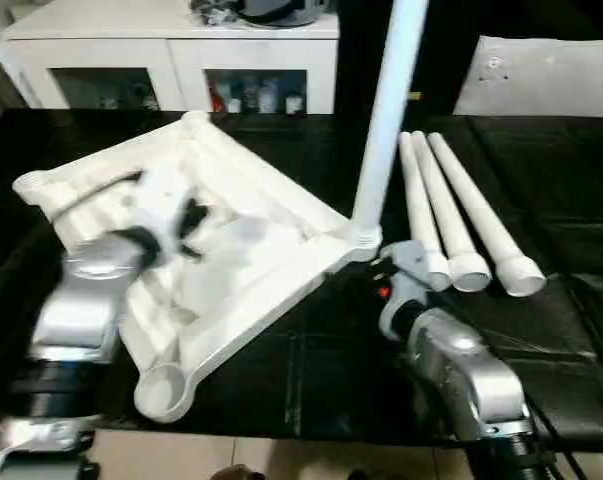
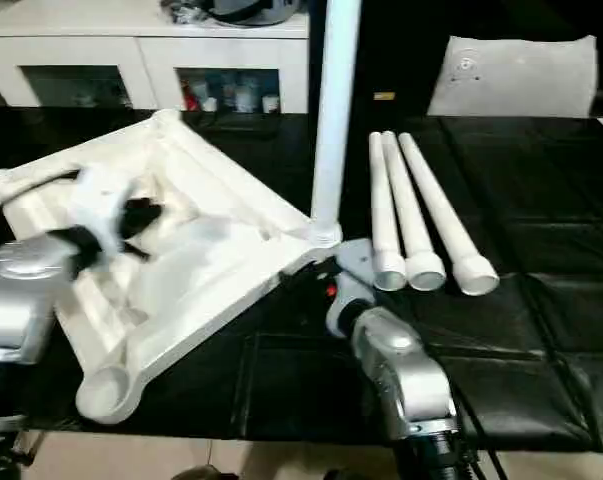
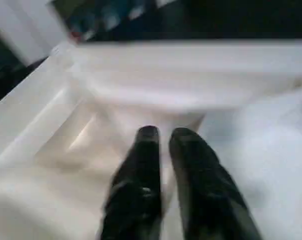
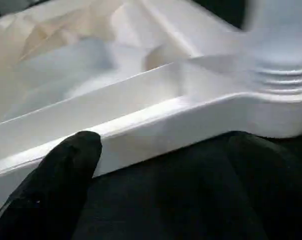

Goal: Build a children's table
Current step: Rotate leg to tighten, then pick table leg

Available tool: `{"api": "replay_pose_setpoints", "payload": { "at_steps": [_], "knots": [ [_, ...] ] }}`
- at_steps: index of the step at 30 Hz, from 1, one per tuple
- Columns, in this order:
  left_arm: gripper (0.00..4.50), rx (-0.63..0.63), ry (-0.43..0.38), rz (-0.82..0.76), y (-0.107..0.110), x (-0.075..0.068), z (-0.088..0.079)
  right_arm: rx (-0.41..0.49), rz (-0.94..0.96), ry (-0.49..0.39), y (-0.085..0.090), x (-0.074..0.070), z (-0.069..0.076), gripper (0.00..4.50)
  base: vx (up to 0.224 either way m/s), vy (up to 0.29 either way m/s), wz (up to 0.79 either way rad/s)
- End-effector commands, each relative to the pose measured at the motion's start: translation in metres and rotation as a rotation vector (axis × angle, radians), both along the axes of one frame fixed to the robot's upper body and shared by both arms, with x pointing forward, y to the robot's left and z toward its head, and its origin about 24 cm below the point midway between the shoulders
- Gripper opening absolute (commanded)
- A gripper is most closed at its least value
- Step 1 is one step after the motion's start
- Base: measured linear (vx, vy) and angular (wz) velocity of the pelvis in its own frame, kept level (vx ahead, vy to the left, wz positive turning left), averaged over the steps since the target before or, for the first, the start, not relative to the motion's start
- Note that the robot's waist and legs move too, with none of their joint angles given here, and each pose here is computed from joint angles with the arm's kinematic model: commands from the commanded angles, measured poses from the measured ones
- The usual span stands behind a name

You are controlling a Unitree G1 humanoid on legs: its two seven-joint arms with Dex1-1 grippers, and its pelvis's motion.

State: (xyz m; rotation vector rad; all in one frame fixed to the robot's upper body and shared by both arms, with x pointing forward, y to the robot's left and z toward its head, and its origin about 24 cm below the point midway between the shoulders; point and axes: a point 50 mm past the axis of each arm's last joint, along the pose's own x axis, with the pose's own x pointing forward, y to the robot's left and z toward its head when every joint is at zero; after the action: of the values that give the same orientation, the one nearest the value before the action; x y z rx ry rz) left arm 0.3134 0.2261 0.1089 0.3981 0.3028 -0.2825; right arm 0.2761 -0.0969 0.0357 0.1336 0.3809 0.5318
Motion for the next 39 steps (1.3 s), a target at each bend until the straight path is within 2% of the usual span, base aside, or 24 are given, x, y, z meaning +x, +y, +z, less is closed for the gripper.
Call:
{"api": "replay_pose_setpoints", "payload": {
  "at_steps": [1, 2, 4, 7, 11, 13, 20, 25, 27, 32, 33, 36, 39],
  "knots": [
    [0.36, 0.078, 0.032, 0.091, 0.021, -0.009, 0.0, -0.048, 0.003, 0.032, 0.0, 0.0, -0.003, 4.5, 0.0, 0.0, 0.0],
    [0.08, 0.088, 0.039, 0.1, 0.024, -0.01, 0.0, -0.048, 0.003, 0.039, 0.0, -0.001, -0.003, 4.5, 0.0, 0.0, 0.0],
    [0.03, 0.14, 0.06, 0.141, 0.034, -0.015, -0.004, -0.066, -0.003, 0.041, 0.0, 0.0, -0.003, 4.5, 0.0, 0.0, 0.0],
    [0.01, 0.153, 0.098, 0.161, 0.038, -0.02, -0.01, -0.075, 0.006, 0.054, 0.001, 0.0, -0.004, 4.5, 0.0, 0.0, 0.0],
    [0.01, 0.288, 0.116, 0.215, 0.05, -0.025, -0.014, -0.082, -0.004, 0.061, 0.0, 0.001, -0.006, 4.5, 0.0, 0.0, 0.0],
    [0.01, 0.295, 0.121, 0.224, 0.052, -0.027, -0.014, -0.084, 0.005, 0.065, 0.001, 0.001, -0.005, 4.5, 0.0, 0.0, 0.0],
    [0.01, 0.296, 0.256, 0.148, 0.048, -0.038, -0.028, -0.108, 0.03, 0.072, 0.006, 0.005, -0.01, 4.5, 0.0, 0.0, 0.0],
    [0.01, 0.22, 0.366, 0.015, 0.032, -0.048, -0.036, -0.115, 0.054, 0.071, 0.012, 0.01, -0.012, 4.5, 0.0, 0.0, 0.0],
    [0.01, 0.181, 0.438, -0.106, 0.018, -0.057, -0.04, -0.12, 0.063, 0.071, 0.016, 0.015, -0.014, 4.5, 0.0, 0.0, 0.0],
    [0.01, 0.106, 0.498, -0.254, -0.001, -0.066, -0.041, -0.111, 0.068, 0.065, 0.021, 0.02, -0.012, 4.5, 0.0, 0.0, 0.0],
    [0.01, 0.064, 0.516, -0.356, -0.014, -0.071, -0.042, -0.111, 0.073, 0.059, 0.023, 0.021, -0.012, 4.5, 0.0, 0.0, 0.0],
    [0.01, 0.013, 0.548, -0.408, -0.022, -0.076, -0.043, -0.108, 0.077, 0.057, 0.024, 0.023, -0.012, 4.5, 0.0, 0.0, 0.0],
    [0.01, -0.031, 0.59, -0.602, -0.042, -0.087, -0.045, -0.111, 0.087, 0.046, 0.025, 0.026, -0.01, 4.5, 0.0, 0.0, 0.0]
  ]
}}
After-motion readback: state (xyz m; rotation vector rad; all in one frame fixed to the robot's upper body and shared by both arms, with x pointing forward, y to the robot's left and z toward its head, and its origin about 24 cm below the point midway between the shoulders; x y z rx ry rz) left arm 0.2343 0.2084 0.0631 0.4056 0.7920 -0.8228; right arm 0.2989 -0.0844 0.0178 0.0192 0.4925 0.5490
